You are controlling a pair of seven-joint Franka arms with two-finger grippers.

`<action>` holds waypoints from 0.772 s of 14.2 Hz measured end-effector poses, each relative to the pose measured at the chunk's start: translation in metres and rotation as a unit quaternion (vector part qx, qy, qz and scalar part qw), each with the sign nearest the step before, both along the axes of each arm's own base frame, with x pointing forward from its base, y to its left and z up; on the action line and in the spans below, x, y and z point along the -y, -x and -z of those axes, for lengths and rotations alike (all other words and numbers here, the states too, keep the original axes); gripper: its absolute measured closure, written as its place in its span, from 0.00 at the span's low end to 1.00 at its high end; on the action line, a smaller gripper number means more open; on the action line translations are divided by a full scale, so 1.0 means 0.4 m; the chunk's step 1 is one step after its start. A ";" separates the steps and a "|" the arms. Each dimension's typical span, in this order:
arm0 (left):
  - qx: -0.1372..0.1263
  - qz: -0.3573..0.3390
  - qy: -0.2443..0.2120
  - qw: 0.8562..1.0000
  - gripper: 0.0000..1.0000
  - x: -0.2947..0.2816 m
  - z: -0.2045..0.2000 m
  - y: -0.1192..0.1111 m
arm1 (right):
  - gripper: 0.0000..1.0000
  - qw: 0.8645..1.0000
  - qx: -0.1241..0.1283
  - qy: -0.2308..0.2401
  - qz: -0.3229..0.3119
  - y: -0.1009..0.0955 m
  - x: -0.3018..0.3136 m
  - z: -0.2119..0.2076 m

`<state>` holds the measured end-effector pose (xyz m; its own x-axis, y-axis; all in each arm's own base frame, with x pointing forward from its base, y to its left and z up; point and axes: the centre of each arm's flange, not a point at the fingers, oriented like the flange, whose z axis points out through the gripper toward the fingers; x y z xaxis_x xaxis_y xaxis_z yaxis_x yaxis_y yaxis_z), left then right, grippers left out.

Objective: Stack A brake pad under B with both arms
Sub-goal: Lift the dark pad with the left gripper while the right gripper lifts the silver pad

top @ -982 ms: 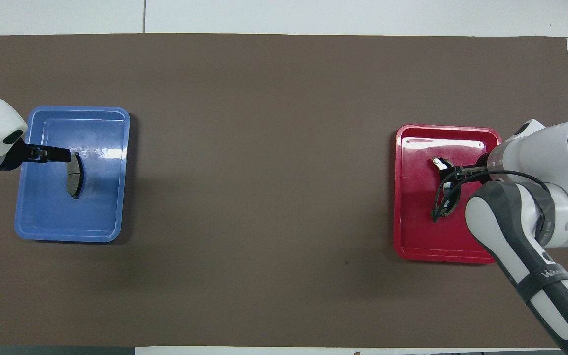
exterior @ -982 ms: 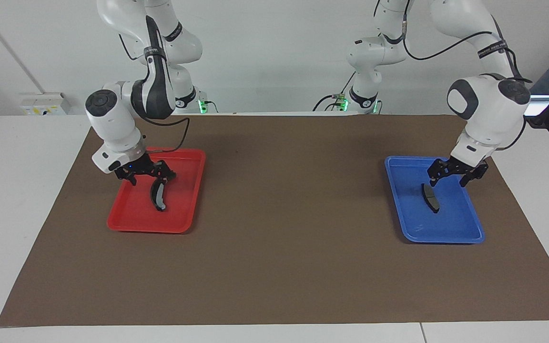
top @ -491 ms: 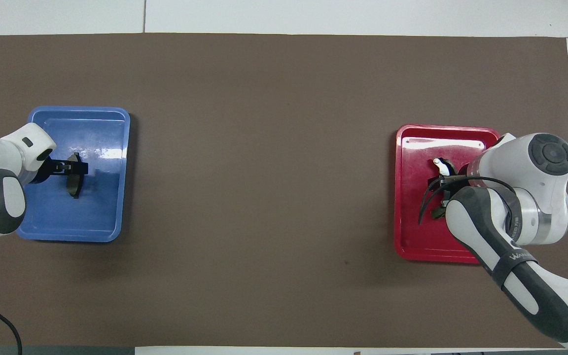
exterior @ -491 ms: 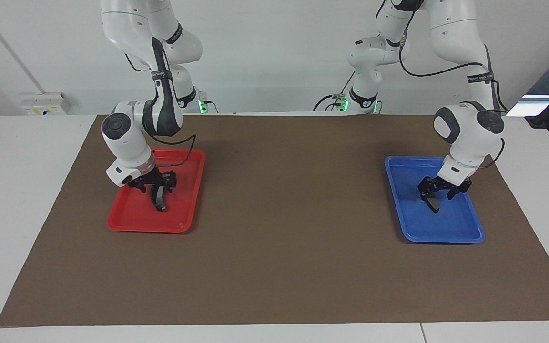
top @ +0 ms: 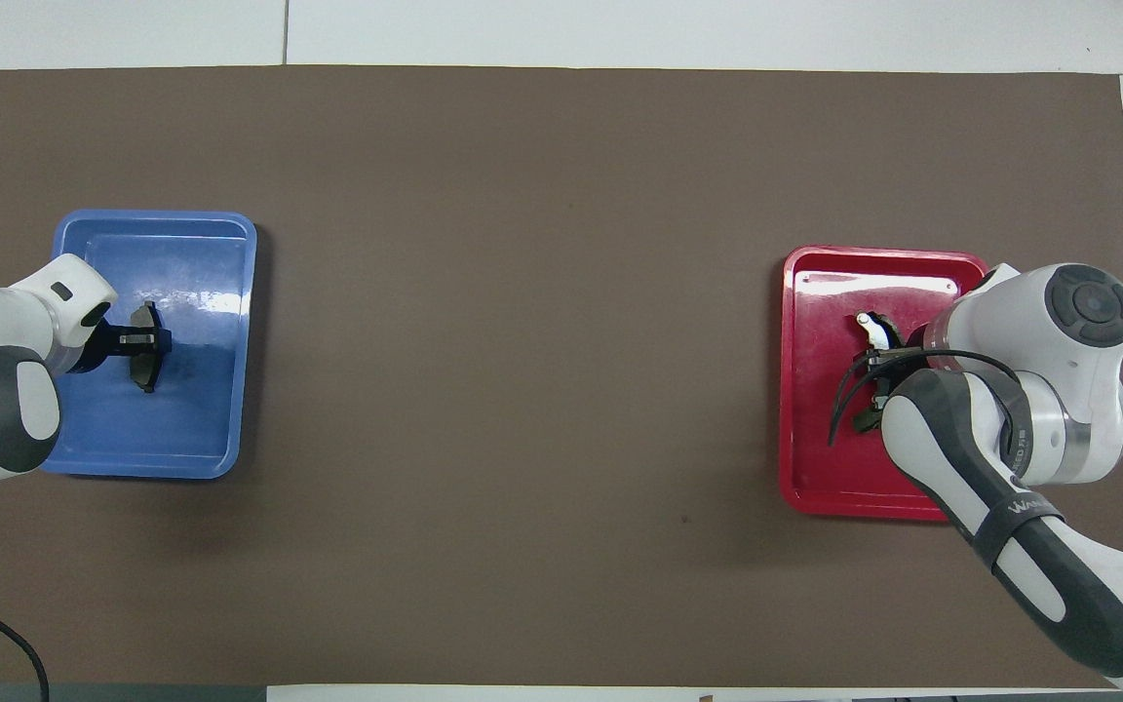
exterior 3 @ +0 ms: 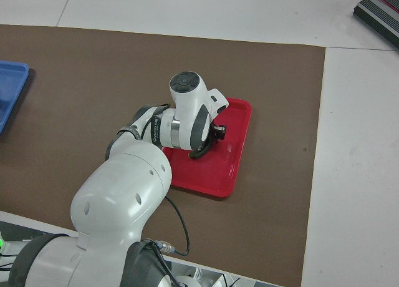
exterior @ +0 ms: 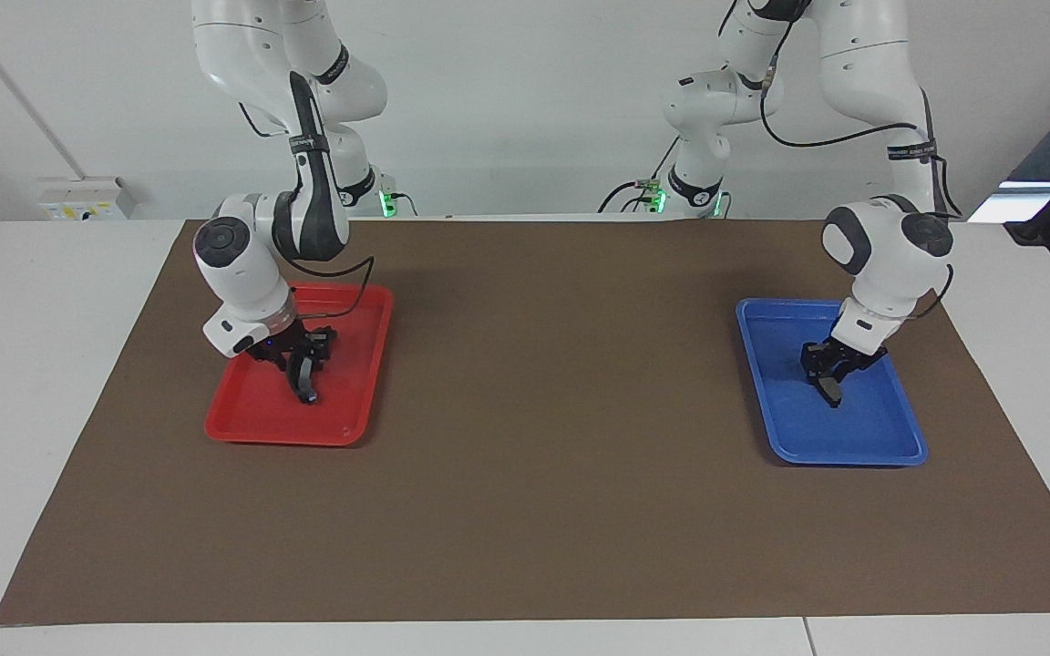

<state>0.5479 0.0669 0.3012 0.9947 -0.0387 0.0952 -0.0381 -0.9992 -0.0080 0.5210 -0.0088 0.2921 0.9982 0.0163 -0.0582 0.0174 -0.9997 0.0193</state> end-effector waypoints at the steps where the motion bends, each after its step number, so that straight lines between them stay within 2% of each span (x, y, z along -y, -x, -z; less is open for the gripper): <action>1: -0.004 -0.001 0.001 1.000 0.60 -0.001 0.001 0.003 | 0.51 1.000 -0.002 0.000 0.000 0.001 0.005 0.001; 2: -0.004 -0.001 0.001 1.000 0.60 0.000 0.000 0.003 | 0.58 1.000 -0.002 0.000 0.001 0.002 0.008 0.001; 4: -0.016 0.001 0.003 1.000 0.60 0.005 -0.014 0.006 | 0.58 1.000 -0.008 0.000 0.001 0.002 0.010 -0.002; 7: -0.033 0.020 0.006 0.999 0.60 0.069 -0.115 -0.017 | 0.58 1.000 -0.026 -0.001 -0.002 -0.022 0.003 -0.049; 9: -0.029 0.026 0.006 0.999 0.60 0.158 -0.187 -0.038 | 0.58 0.999 -0.049 -0.002 -0.003 -0.064 -0.002 -0.158; 11: -0.021 0.029 0.008 0.999 0.60 0.277 -0.205 -0.041 | 0.58 0.998 -0.065 -0.005 -0.016 -0.104 -0.003 -0.339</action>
<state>0.5643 -0.0438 0.3832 0.9939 -0.0959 0.0548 -0.0967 -0.9952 0.0115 0.5626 -0.0076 0.4275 0.9812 0.0486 -0.1868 0.0506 -0.9987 0.0057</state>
